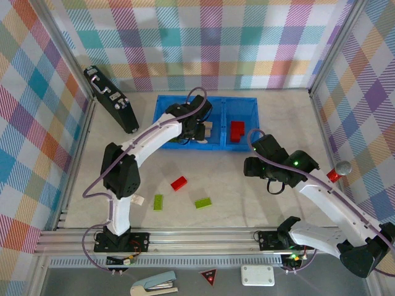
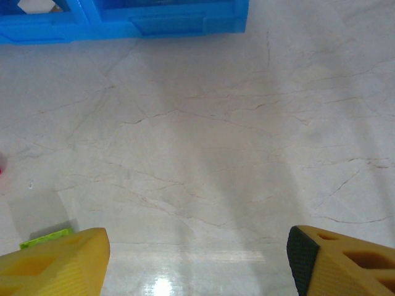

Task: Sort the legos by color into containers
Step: Place the lego in the container.

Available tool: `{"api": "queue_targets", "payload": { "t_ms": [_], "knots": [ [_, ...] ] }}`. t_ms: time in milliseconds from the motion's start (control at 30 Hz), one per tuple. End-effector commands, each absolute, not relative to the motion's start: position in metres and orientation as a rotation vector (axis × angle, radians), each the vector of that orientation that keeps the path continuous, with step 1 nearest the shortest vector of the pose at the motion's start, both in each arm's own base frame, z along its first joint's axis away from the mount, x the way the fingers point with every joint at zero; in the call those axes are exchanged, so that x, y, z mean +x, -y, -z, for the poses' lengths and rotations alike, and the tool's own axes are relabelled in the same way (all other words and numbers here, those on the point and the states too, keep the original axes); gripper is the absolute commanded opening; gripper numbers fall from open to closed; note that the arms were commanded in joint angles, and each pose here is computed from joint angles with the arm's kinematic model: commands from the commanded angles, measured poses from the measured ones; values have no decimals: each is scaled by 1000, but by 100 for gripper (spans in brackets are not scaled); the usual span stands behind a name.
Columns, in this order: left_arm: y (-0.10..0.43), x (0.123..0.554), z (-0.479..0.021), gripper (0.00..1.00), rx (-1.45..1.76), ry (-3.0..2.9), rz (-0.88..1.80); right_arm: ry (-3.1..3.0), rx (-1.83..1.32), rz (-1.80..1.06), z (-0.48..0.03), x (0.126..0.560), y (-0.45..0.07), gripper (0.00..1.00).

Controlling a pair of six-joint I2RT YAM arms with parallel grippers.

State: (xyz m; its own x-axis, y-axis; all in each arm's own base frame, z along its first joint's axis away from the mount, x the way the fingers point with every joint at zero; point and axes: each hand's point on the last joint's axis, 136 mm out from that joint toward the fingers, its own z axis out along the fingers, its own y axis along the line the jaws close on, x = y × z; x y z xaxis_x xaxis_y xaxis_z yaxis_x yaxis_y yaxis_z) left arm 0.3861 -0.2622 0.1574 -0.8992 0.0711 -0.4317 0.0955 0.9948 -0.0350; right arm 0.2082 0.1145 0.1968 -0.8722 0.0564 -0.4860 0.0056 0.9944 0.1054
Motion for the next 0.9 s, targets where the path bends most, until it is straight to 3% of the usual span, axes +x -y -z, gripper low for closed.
{"api": "queue_targets", "payload": {
  "t_ms": [0, 867],
  "knots": [
    [257, 367, -167, 52, 96, -2690, 126, -2649, 51, -174, -191, 207, -125, 77],
    [175, 246, -92, 52, -89, -2903, 73, -2735, -85, -177, -162, 199, -171, 77]
  ]
}}
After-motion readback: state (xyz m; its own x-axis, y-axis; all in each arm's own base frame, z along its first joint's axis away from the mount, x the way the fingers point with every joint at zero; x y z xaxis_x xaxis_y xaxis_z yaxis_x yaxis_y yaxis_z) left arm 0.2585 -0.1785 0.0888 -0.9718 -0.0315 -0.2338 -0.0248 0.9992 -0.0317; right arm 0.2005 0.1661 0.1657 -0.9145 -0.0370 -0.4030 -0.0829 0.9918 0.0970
